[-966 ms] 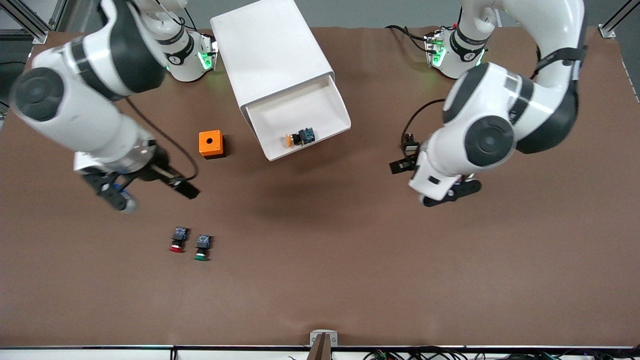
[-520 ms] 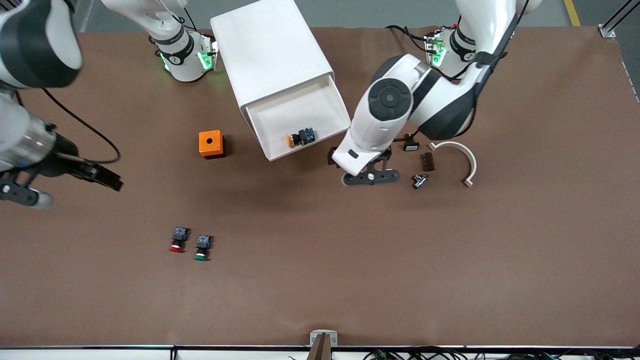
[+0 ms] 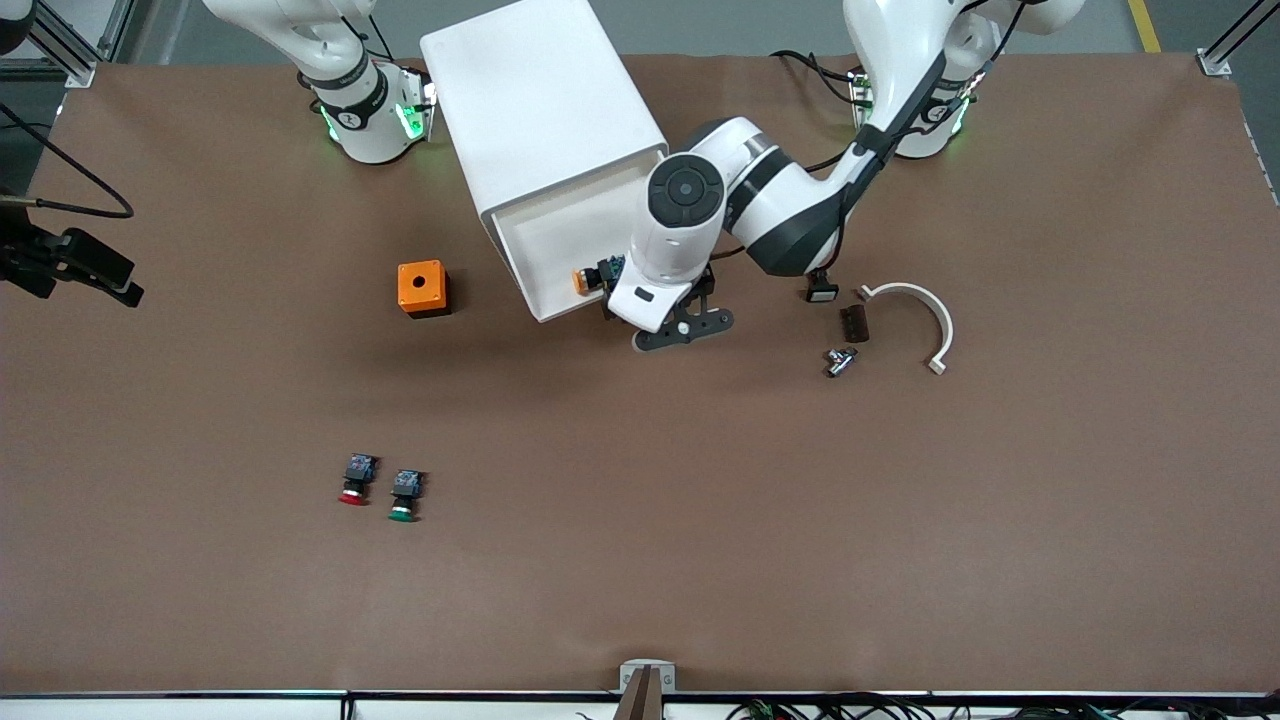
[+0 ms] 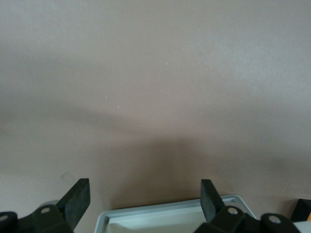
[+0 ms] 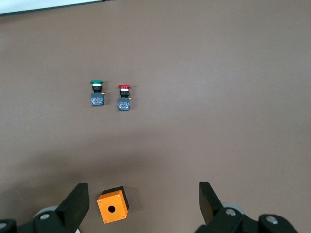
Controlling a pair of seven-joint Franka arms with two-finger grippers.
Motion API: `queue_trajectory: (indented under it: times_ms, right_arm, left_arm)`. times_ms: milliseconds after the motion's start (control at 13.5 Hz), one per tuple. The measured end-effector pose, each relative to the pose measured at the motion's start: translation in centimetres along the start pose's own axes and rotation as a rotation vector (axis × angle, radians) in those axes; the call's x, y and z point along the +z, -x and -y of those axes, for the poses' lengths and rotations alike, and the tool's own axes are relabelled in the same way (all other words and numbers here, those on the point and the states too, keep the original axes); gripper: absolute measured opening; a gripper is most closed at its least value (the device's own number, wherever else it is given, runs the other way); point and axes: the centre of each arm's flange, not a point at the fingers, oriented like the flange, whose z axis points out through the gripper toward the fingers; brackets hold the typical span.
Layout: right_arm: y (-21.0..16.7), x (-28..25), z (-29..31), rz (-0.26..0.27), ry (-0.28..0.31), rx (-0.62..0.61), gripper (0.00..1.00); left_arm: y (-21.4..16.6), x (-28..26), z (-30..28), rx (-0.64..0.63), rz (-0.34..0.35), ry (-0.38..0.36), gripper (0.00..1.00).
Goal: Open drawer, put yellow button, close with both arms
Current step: 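Push the drawer shut into the cabinet with the left gripper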
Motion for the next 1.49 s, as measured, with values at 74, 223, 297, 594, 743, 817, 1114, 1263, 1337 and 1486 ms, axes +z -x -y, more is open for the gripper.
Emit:
queue_trajectory:
  times_ms: [74,223,297,594,743,817,1114,1263,1337,1486]
  right_arm:
    - [0.3,0.3,-0.3,0.002,0.000,0.003,1.00]
    - [0.4,0.3,-0.4,-0.001,-0.001,0.005,1.00]
    - [0.4,0.1,-0.4,-0.007,-0.001,0.003,1.00]
    - [0.6,-0.4,-0.1,-0.007,-0.002,-0.001,1.00]
    - [0.7,-0.3,-0.4,0.004,-0.001,0.003,1.00]
    - [0.7,-0.3,-0.4,0.004,-0.001,0.004,1.00]
    - [0.8,-0.3,-0.4,0.007,0.000,0.004,1.00]
    - [0.8,-0.3,-0.4,0.006,0.000,0.004,1.00]
    - [0.8,-0.3,-0.4,0.006,-0.001,0.004,1.00]
    - [0.8,-0.3,-0.4,0.006,-0.001,0.004,1.00]
  left_arm:
    - [1.0,0.6,-0.5,-0.029,0.005,-0.008,1.00]
    - [3.3,1.3,-1.3,-0.080,0.013,-0.028,1.00]
    - [4.5,1.6,-1.7,-0.087,0.017,-0.040,1.00]
    - [10.4,2.7,-3.6,-0.086,0.022,-0.067,1.00]
    - [13.1,3.4,-4.3,-0.094,0.042,-0.075,1.00]
    - [14.0,3.6,-4.5,-0.117,0.067,-0.073,1.00]
    - [14.5,3.9,-4.5,-0.150,0.111,-0.080,1.00]
    - [15.3,4.1,-4.6,-0.147,0.116,-0.089,1.00]
    - [15.2,4.0,-4.6,-0.152,0.114,-0.088,1.00]
    - [13.0,3.4,-4.1,-0.189,0.110,-0.093,1.00]
